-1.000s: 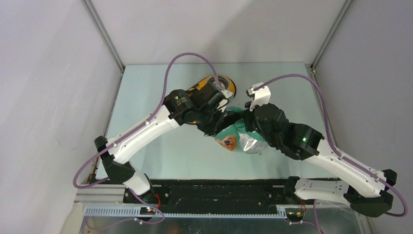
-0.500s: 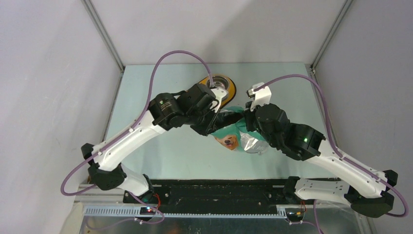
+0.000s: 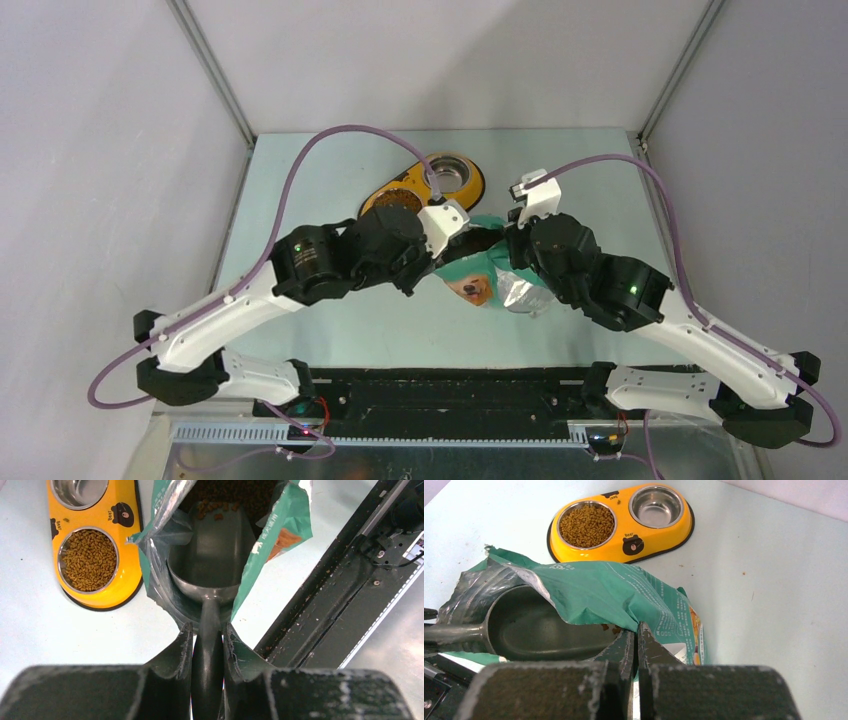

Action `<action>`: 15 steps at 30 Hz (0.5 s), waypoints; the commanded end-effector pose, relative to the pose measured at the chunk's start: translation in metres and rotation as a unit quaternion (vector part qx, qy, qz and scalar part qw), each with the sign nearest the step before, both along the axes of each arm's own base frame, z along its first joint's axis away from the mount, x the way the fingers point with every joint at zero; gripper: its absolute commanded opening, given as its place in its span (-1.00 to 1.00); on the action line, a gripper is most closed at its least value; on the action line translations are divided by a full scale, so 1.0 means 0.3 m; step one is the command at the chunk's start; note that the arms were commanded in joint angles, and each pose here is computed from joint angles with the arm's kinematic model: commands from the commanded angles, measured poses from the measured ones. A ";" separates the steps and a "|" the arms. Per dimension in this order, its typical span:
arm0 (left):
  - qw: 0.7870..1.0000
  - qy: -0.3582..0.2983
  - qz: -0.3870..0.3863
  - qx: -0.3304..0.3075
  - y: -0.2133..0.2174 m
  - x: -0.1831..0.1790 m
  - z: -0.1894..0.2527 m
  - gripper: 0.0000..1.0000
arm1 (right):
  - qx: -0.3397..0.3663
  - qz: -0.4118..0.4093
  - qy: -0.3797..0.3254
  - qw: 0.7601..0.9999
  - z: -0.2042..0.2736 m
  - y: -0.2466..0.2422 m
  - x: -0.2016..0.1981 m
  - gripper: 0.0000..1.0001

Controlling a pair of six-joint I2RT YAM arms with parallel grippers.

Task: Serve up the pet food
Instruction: Adjust the spatula in the pet food bag.

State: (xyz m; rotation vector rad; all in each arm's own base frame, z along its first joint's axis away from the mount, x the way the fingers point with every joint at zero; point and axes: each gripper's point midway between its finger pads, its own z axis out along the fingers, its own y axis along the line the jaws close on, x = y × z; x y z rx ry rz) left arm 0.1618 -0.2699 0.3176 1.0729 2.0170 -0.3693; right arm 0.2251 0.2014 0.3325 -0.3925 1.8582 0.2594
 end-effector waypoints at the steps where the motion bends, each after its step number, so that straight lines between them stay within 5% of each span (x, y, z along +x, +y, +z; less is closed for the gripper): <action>1: 0.993 -0.099 0.052 -0.029 0.089 0.086 0.107 -1.00 | -0.020 -0.047 -0.031 0.998 0.035 -0.098 0.016 -1.00; 6: 0.992 -0.102 0.031 -0.074 0.106 0.045 0.099 -1.00 | -0.015 -0.048 -0.036 0.998 0.044 -0.103 0.018 -1.00; 15: 0.996 -0.062 -0.023 -0.058 0.108 -0.029 0.075 -1.00 | -0.022 -0.051 -0.035 0.998 0.037 -0.104 0.026 -1.00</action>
